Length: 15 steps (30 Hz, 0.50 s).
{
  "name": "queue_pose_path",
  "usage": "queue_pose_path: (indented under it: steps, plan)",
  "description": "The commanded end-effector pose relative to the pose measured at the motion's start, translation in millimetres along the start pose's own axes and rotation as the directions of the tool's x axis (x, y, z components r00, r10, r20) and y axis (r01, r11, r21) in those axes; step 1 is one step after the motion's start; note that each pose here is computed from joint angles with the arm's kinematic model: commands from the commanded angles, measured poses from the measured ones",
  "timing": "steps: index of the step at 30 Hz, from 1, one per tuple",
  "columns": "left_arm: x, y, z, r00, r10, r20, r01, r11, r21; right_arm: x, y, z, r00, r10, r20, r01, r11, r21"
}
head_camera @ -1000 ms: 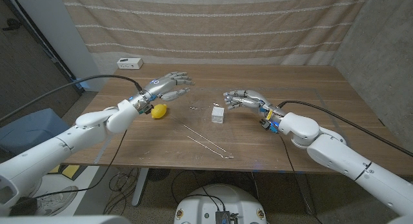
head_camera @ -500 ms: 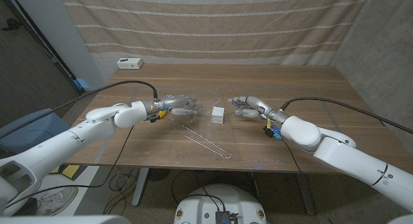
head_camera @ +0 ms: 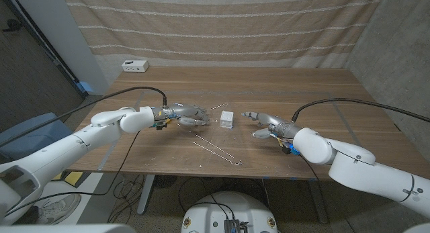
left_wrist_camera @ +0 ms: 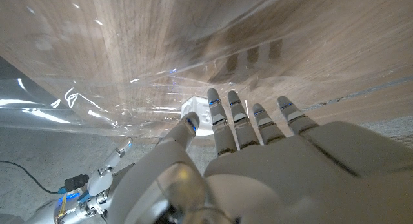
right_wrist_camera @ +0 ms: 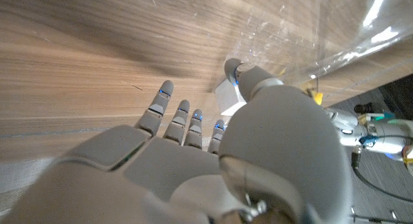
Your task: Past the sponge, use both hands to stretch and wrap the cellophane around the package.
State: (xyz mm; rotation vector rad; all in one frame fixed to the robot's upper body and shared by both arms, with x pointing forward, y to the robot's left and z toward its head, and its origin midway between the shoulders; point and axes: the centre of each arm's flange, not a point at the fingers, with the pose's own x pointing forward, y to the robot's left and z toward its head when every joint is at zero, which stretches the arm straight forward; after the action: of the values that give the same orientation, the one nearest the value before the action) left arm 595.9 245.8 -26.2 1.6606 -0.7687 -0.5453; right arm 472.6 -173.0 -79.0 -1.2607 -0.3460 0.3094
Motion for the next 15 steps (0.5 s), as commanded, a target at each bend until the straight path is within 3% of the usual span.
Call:
queue_pose_path:
  steps: [1,5,15]
  plan:
    - [2.6,1.9,-2.1,1.0,-0.008,-0.016,0.008,1.0,0.024,-14.9,16.5,-1.3,0.99,0.078,-0.121,-0.104,0.968,-0.226]
    - [0.9,2.2,-4.9,0.999,0.002,-0.035,0.0,0.999,0.039,-18.9,19.9,-4.6,0.989,0.058,-0.14,-0.096,0.955,-0.281]
    - [-2.9,6.9,-11.3,0.996,0.041,-0.078,-0.037,0.998,0.059,-21.0,35.9,-14.2,0.993,0.041,-0.114,-0.077,0.94,-0.332]
